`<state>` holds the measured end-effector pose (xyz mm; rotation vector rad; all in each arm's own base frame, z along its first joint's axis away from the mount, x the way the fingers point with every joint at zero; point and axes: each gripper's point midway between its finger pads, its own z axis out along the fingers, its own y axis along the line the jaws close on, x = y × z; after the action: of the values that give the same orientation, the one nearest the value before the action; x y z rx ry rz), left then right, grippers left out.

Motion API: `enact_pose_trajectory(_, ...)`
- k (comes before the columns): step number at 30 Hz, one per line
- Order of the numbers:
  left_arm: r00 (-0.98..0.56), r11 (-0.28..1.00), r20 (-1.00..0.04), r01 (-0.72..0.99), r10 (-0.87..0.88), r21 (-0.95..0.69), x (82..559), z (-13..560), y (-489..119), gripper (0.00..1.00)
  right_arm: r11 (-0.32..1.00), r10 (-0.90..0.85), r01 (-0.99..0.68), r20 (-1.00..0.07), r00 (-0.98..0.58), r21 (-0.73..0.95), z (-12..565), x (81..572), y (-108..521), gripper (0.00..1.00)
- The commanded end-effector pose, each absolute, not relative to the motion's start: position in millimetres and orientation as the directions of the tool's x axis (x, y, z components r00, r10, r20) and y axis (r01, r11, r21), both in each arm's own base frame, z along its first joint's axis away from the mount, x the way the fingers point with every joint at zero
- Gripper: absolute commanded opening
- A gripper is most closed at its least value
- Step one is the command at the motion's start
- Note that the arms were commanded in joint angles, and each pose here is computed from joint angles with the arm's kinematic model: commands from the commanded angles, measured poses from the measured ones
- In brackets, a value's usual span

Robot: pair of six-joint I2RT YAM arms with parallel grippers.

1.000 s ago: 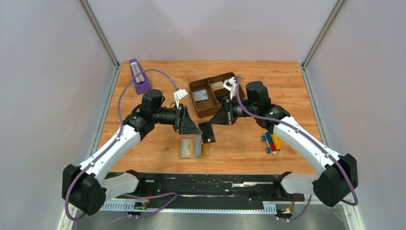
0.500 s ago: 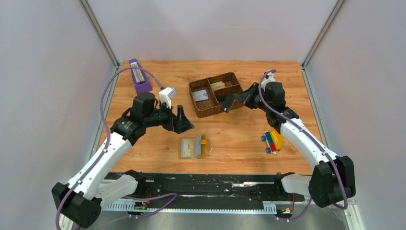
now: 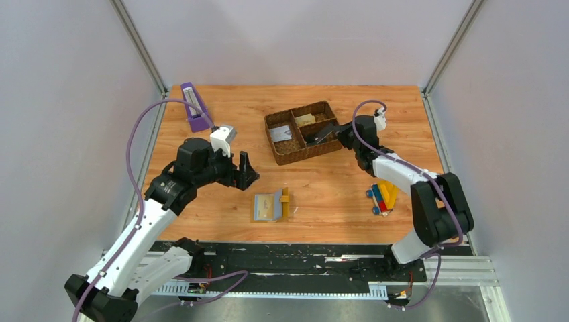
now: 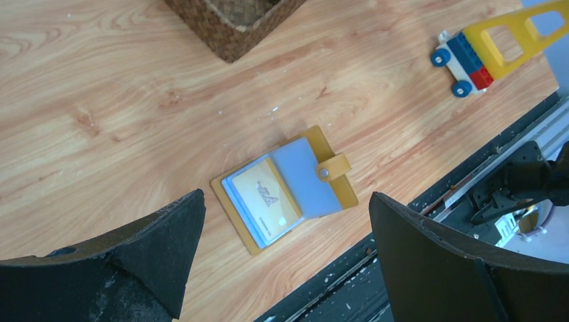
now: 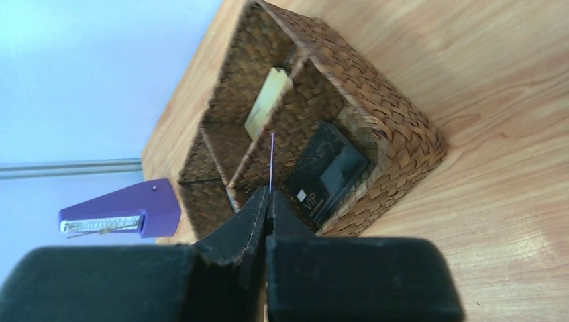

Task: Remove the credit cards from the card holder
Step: Place the credit card in the storage box.

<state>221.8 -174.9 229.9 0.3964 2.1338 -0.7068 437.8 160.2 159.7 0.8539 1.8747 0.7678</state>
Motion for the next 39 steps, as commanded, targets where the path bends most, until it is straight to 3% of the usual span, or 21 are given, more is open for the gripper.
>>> enact_pose_trajectory(1, -0.584, 0.804, -0.811, 0.500, 0.039, -0.321, 224, 223, -170, 1.00, 0.473, 0.877, 0.253, -0.426, -0.222, 0.844, 174, 464, 166, 0.00)
enact_pose_trajectory(12, -0.588, 0.797, -0.808, 0.505, 0.035, -0.332, 223, 223, -173, 1.00, 0.419, 0.908, 0.298, -0.385, -0.168, 0.858, 143, 462, 162, 0.00)
enact_pose_trajectory(39, -0.583, 0.794, -0.811, 0.509, 0.035, -0.332, 222, 225, -173, 1.00, 0.329, 0.942, 0.376, -0.271, -0.198, 0.866, 100, 474, 180, 0.00)
